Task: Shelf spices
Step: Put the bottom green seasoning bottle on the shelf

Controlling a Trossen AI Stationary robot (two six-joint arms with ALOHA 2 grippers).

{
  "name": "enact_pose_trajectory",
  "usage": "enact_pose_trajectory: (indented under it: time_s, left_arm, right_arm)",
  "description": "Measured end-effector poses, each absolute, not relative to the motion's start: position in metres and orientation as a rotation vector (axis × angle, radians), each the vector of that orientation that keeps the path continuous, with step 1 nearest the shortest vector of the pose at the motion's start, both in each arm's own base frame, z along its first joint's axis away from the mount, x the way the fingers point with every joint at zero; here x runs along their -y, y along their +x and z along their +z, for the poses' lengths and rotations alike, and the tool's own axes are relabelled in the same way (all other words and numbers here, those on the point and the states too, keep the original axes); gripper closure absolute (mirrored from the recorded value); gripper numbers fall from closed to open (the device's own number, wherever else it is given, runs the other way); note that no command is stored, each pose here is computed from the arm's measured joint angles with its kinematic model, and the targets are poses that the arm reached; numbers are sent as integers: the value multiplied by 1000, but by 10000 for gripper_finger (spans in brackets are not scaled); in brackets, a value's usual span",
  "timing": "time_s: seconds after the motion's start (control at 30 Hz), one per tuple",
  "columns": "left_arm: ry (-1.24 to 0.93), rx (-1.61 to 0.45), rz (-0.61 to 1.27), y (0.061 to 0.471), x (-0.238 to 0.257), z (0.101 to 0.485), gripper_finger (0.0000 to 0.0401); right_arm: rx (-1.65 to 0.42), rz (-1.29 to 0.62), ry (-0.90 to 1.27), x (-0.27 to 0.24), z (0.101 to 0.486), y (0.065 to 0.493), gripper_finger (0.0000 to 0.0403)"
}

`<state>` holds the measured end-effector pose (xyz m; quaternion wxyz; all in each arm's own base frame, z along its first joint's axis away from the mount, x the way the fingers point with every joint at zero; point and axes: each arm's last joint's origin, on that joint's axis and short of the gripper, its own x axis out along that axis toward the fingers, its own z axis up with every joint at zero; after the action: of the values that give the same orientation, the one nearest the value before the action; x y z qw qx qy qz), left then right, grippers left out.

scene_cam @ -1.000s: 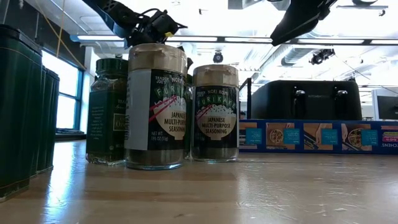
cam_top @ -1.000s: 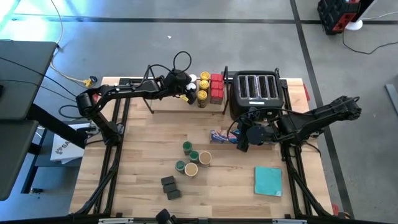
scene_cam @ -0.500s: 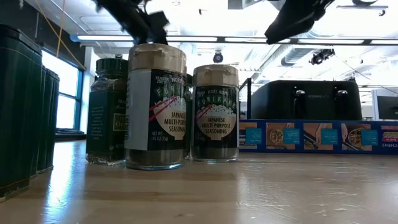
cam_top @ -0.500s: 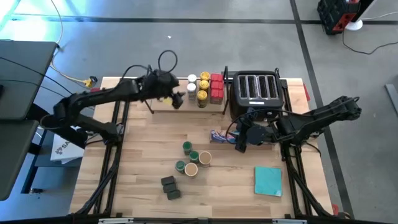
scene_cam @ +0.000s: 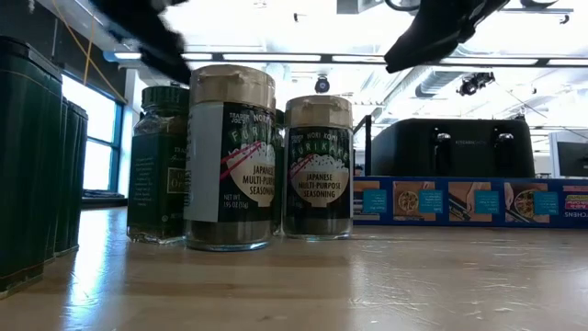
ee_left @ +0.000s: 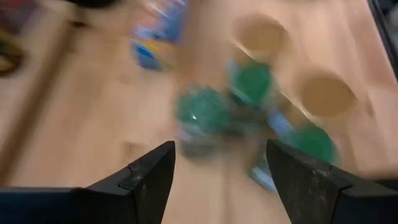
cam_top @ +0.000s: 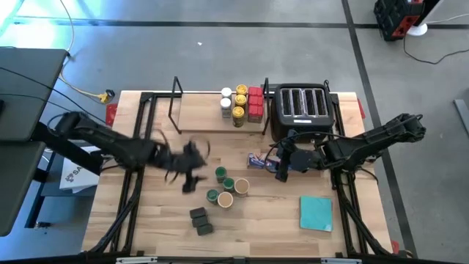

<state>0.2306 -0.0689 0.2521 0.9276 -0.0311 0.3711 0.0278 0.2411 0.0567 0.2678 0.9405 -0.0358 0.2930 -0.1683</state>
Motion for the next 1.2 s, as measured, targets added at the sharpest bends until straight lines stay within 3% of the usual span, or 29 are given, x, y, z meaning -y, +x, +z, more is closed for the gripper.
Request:
enact_pose_trajectory:
  time_s: [0.13, 0.27, 0.37, 0.77, 1.2]
  left_arm:
    - [-59, -708, 69, 229, 101, 247, 156]
    - [-200, -660, 136, 236, 116, 239, 156]
    - [-236, -696, 67, 240, 129, 230, 156]
    - [-85, -705, 168, 255, 147, 194, 156]
    - [153, -747, 191, 246, 136, 199, 156]
  right_arm:
    - [-572, -331, -89, -57, 270, 243, 160]
    - [-556, -322, -96, -58, 272, 244, 160]
    - [-557, -314, -97, -58, 272, 244, 160]
    - [-561, -295, -91, -59, 272, 244, 160]
    - [-562, -293, -87, -59, 272, 244, 160]
